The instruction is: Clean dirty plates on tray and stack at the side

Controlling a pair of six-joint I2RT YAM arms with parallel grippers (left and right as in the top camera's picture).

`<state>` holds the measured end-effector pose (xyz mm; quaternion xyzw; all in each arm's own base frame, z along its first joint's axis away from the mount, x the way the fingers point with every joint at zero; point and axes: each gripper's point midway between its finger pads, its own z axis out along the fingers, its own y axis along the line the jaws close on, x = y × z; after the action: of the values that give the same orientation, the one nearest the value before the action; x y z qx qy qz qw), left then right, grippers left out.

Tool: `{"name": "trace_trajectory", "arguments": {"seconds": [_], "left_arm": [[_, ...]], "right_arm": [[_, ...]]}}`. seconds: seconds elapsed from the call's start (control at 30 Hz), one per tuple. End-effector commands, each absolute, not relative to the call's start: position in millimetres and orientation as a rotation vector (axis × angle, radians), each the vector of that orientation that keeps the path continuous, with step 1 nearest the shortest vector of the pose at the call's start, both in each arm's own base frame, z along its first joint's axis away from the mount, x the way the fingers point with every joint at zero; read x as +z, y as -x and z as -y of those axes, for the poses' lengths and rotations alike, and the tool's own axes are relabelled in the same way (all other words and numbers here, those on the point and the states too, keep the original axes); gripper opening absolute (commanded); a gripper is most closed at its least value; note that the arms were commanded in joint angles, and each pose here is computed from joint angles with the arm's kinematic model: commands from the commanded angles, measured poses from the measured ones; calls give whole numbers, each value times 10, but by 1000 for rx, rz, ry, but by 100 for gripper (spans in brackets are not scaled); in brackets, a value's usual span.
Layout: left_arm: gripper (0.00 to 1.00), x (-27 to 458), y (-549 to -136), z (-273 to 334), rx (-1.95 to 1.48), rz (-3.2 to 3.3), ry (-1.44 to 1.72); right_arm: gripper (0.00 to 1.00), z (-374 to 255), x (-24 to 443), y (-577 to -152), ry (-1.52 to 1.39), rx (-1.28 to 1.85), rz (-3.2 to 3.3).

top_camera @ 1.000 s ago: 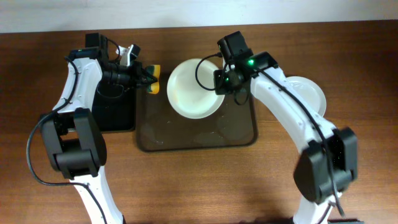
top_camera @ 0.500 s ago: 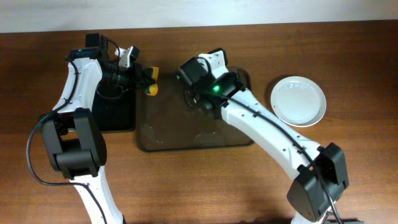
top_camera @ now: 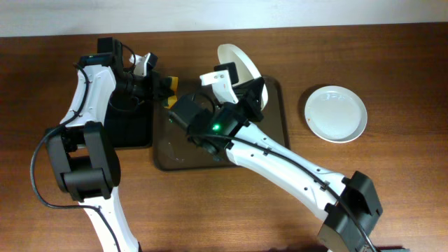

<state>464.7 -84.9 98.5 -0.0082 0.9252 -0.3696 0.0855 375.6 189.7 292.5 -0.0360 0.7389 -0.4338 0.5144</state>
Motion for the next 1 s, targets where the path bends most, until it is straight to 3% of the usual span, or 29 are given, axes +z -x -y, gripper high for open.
{"name": "trace_trajectory", "arguments": {"seconds": [0.0,0.13,0.4,0.6,0.83,0.97], "left_arm": [[1,984,-4665,862,-1092,-2754,-9],[1,983,-4660,862,-1093,-2757,-8],[1,981,-4654,861,-1093,-2760,-6],[1,915,-4635,787,-1021,-2800,10],[1,855,-4585,563,-841,-2891,52],[1,1012,-4644,373,-657,-2919,57]], "right_arm": [[4,-1869,3149,-3695,30,-1091,-1659],[4,-1885,3095,-3706,21,-1052,-1686],[4,-1863,2421,-3839,5,-743,-2094],[4,-1460,2089,-3960,-145,-527,-2389],[4,-932,1707,-4207,-278,20,-2727],[4,-282,1626,-4268,-467,125,-2758]]}}
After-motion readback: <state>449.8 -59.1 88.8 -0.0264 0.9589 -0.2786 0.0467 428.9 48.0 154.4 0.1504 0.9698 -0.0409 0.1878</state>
